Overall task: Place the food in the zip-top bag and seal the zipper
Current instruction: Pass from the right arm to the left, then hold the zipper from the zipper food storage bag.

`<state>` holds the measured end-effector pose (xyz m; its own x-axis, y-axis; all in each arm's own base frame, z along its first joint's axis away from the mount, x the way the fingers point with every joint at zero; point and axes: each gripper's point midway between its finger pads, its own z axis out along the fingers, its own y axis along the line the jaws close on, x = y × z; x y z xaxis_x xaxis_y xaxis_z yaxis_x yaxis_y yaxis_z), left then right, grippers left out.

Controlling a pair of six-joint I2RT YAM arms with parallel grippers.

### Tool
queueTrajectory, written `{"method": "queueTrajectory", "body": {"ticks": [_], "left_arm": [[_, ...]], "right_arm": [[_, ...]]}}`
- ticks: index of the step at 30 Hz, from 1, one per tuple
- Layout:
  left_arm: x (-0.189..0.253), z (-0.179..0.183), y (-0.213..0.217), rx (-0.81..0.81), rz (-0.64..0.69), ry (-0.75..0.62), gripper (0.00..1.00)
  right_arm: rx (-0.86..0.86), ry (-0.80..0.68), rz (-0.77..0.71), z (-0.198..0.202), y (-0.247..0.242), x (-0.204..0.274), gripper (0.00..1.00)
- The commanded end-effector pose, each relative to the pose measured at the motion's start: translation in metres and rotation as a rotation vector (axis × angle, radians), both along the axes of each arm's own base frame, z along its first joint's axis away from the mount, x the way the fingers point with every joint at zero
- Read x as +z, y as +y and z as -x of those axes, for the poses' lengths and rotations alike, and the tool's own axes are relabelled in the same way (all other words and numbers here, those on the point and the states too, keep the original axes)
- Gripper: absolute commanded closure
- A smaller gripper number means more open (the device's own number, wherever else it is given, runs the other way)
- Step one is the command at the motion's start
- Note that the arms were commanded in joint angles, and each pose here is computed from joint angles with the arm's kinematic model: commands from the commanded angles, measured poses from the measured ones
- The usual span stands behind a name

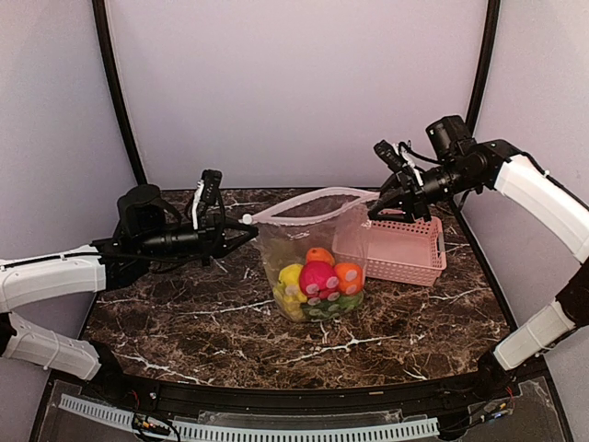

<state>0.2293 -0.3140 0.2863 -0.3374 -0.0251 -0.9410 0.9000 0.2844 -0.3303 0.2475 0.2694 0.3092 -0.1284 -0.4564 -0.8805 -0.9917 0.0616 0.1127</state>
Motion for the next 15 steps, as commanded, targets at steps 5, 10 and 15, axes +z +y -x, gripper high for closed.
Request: {"method": "queueTrajectory", "body": {"ticks": [5, 10, 15], "left_arm": [[0.004, -0.004, -0.002, 0.004, -0.127, 0.028, 0.99], [0.010, -0.009, 0.001, 0.027, -0.229, 0.027, 0.99], [0.022, -0.014, 0.001, 0.040, -0.286, -0.001, 0.99]], "right_arm": [[0.054, -0.009, 0.000, -0.003, 0.006, 0.028, 0.53], [0.091, -0.077, 0.028, -0.010, 0.023, 0.048, 0.52], [0.145, -0.115, 0.033, -0.010, 0.055, 0.055, 0.52]]}}
